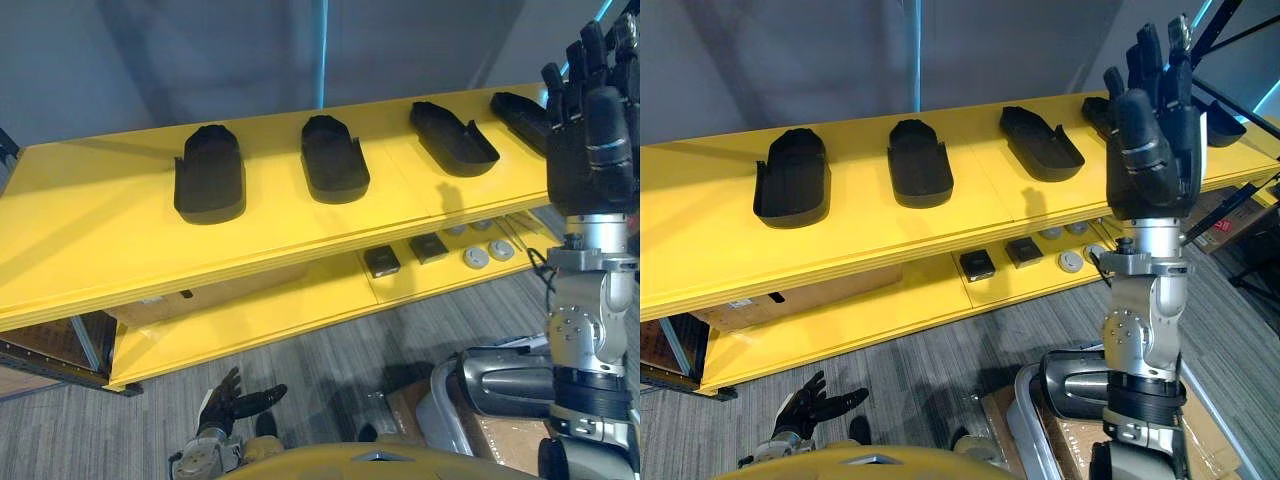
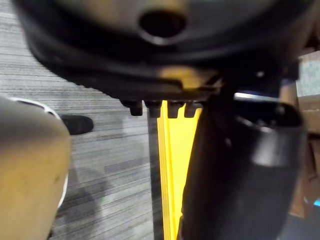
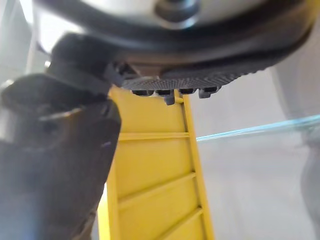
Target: Walk over and take three plastic housings, then place them on the shelf
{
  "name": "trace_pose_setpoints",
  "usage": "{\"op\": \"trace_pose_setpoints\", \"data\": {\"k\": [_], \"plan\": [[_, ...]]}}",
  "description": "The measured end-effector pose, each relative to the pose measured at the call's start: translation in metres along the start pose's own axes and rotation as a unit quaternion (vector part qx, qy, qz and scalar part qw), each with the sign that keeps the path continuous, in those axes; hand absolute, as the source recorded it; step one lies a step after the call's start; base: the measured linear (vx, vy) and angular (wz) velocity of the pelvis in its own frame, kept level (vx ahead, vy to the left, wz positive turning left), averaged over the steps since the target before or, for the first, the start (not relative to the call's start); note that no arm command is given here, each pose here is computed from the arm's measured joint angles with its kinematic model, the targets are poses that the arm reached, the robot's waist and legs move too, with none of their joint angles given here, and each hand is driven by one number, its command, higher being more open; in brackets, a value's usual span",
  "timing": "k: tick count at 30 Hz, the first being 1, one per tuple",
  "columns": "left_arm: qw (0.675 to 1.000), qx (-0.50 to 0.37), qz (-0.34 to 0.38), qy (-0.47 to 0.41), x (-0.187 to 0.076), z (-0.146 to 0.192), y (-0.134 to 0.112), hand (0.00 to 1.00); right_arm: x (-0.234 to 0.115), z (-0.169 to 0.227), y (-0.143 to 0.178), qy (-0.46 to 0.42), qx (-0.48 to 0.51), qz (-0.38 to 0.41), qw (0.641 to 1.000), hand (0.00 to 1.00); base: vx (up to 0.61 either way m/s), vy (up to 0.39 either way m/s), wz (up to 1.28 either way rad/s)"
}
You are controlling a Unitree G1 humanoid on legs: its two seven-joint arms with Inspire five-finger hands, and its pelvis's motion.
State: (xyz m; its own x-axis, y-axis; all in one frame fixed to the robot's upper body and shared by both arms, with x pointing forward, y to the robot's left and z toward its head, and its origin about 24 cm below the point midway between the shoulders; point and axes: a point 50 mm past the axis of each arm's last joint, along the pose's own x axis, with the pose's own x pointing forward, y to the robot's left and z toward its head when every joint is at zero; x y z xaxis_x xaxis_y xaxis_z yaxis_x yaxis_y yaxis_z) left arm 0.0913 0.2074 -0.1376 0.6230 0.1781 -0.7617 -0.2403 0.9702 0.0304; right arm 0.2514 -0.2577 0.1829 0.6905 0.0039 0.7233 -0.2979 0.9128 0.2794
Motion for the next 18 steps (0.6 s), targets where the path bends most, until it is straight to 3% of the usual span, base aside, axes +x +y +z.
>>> {"op": "trace_pose_setpoints", "data": {"k": [5, 12, 15, 18], "plan": [[1.0, -0.006, 0.01, 0.006, -0.002, -0.004, 0.005, 1.0, -0.018, -0.011, 0.004, -0.033, 0.158, 0.012, 0.987, 1.0, -0.01, 0.015, -0.04], [1.0, -0.01, 0.005, 0.007, -0.002, -0.005, 0.001, 1.0, -0.031, -0.026, 0.019, -0.028, 0.302, 0.042, 0.952, 1.0, 0.0, 0.0, 0.0], [1.0, -0.009, 0.001, 0.006, -0.002, -0.005, -0.001, 1.0, -0.039, -0.035, 0.021, 0.008, 0.278, 0.017, 0.961, 1.0, 0.01, 0.001, 0.02], [1.0, -0.009, -0.001, 0.006, -0.002, -0.004, -0.001, 1.0, -0.063, -0.049, 0.012, 0.082, 0.171, -0.075, 0.979, 1.0, 0.02, 0.002, 0.03]]}}
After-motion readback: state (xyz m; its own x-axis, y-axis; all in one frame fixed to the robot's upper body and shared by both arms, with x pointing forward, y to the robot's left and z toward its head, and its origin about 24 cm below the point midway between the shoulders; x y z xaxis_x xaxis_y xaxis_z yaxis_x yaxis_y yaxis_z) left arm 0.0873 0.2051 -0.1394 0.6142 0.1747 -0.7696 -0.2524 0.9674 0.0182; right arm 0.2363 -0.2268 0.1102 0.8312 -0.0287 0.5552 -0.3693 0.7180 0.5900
